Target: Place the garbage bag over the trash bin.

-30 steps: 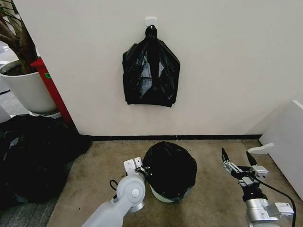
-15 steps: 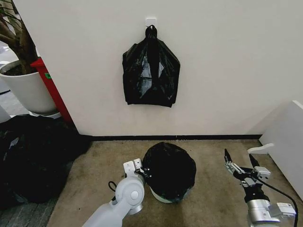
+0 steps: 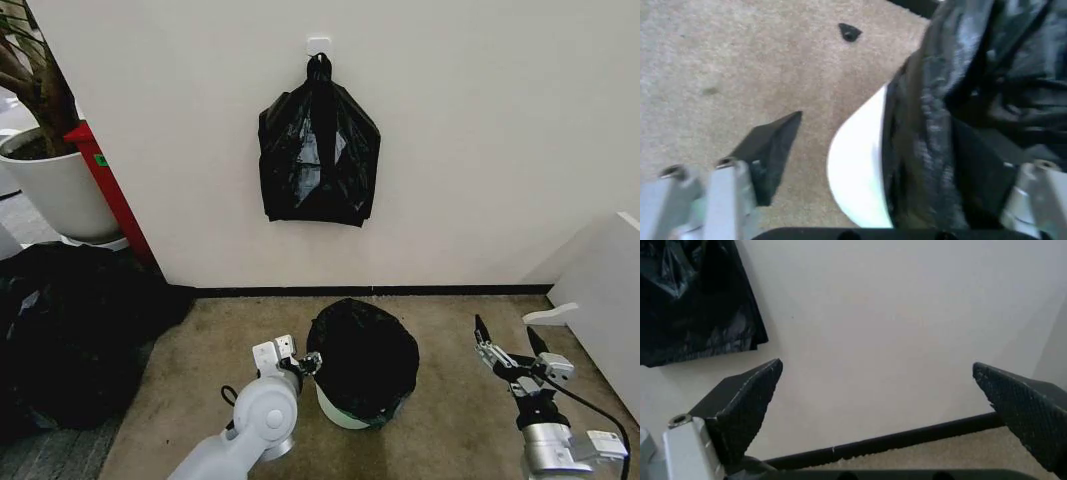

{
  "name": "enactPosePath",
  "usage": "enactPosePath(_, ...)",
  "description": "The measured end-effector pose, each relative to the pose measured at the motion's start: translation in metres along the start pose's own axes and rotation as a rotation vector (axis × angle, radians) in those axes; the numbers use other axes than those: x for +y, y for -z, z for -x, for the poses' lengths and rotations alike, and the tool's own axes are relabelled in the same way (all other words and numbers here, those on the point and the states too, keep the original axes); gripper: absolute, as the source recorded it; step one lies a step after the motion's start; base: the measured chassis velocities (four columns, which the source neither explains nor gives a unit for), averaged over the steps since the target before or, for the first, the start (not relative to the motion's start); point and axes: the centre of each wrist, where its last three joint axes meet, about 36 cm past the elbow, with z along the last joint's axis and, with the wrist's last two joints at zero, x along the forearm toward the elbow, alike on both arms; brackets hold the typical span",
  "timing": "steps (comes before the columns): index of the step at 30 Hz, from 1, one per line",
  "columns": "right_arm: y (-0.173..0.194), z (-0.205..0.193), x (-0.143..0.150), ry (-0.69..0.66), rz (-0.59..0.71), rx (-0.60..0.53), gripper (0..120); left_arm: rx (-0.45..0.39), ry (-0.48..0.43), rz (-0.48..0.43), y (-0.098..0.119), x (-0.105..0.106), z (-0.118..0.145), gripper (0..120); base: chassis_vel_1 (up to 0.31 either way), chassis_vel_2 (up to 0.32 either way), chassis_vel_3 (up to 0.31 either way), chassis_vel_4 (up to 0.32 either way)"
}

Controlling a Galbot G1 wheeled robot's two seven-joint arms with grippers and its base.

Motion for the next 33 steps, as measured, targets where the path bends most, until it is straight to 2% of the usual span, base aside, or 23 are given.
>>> enactPosePath(4,-0.001,0.001,0.005,0.01,0.007,0.0,100,-0.012,-0.082,-0.022,0.005,0.007,-0.006,99,0.0,0.0,0.0,0.0)
enactPosePath(9,0.0,0.002,0.009,0.015,0.012,-0.003,100,-0.045,-0.152,-0.048,0.006,0.011,-0.009,100,0.0,0.0,0.0,0.0)
enactPosePath(12,0.005,0.003,0.009,0.016,0.01,-0.008,100,-0.132,-0.183,-0.014,0.008,0.019,-0.016,100,0.0,0.0,0.0,0.0)
enactPosePath(13,0.005,0.003,0.009,0.016,0.01,-0.008,100,-0.132,-0.183,-0.014,0.008,0.019,-0.016,100,0.0,0.0,0.0,0.0)
enactPosePath(14,0.007,0.003,0.009,0.019,0.005,-0.008,100,-0.188,-0.181,0.018,0.009,0.024,-0.016,100,0.0,0.0,0.0,0.0)
enactPosePath(15,0.011,0.002,0.006,0.029,-0.011,-0.001,100,-0.292,-0.19,0.087,0.007,0.035,-0.014,100,0.0,0.0,0.0,0.0)
enactPosePath(16,0.017,0.0,0.001,0.042,-0.037,0.011,100,-0.399,-0.231,0.197,0.002,0.05,-0.011,100,0.0,0.0,0.0,0.0)
enactPosePath(17,0.018,-0.001,-0.002,0.046,-0.046,0.016,100,-0.428,-0.253,0.236,-0.001,0.055,-0.01,100,0.0,0.0,0.0,0.0)
enactPosePath(18,0.023,-0.003,-0.01,0.056,-0.074,0.028,100,-0.512,-0.324,0.351,-0.006,0.071,-0.009,100,0.0,0.0,0.0,0.0)
enactPosePath(19,0.025,-0.003,-0.013,0.058,-0.083,0.031,100,-0.533,-0.339,0.378,-0.007,0.076,-0.009,100,0.0,0.0,0.0,0.0)
enactPosePath(20,0.029,-0.005,-0.028,0.067,-0.12,0.056,100,-0.618,-0.38,0.5,-0.001,0.104,-0.014,100,0.0,0.0,0.0,0.0)
enactPosePath(21,0.029,-0.005,-0.032,0.069,-0.127,0.064,100,-0.629,-0.379,0.519,0.001,0.11,-0.017,100,0.0,0.0,0.0,0.0)
enactPosePath(22,0.028,-0.007,-0.044,0.078,-0.148,0.088,100,-0.657,-0.375,0.556,0.007,0.126,-0.028,100,0.0,0.0,0.0,0.0)
enactPosePath(23,0.028,-0.007,-0.044,0.078,-0.148,0.088,100,-0.657,-0.375,0.556,0.007,0.126,-0.028,100,0.0,0.0,0.0,0.0)
enactPosePath(26,0.023,-0.013,-0.053,0.072,-0.153,0.113,100,-0.702,-0.348,0.569,0.005,0.141,-0.052,100,0.0,0.0,0.0,0.0)
enactPosePath(30,0.014,-0.033,-0.033,0.041,-0.109,0.107,100,-0.744,-0.271,0.534,-0.016,0.153,-0.088,100,0.0,0.0,0.0,0.0)
enactPosePath(33,0.012,-0.044,-0.017,0.024,-0.091,0.09,100,-0.772,-0.231,0.517,-0.027,0.157,-0.099,100,0.0,0.0,0.0,0.0)
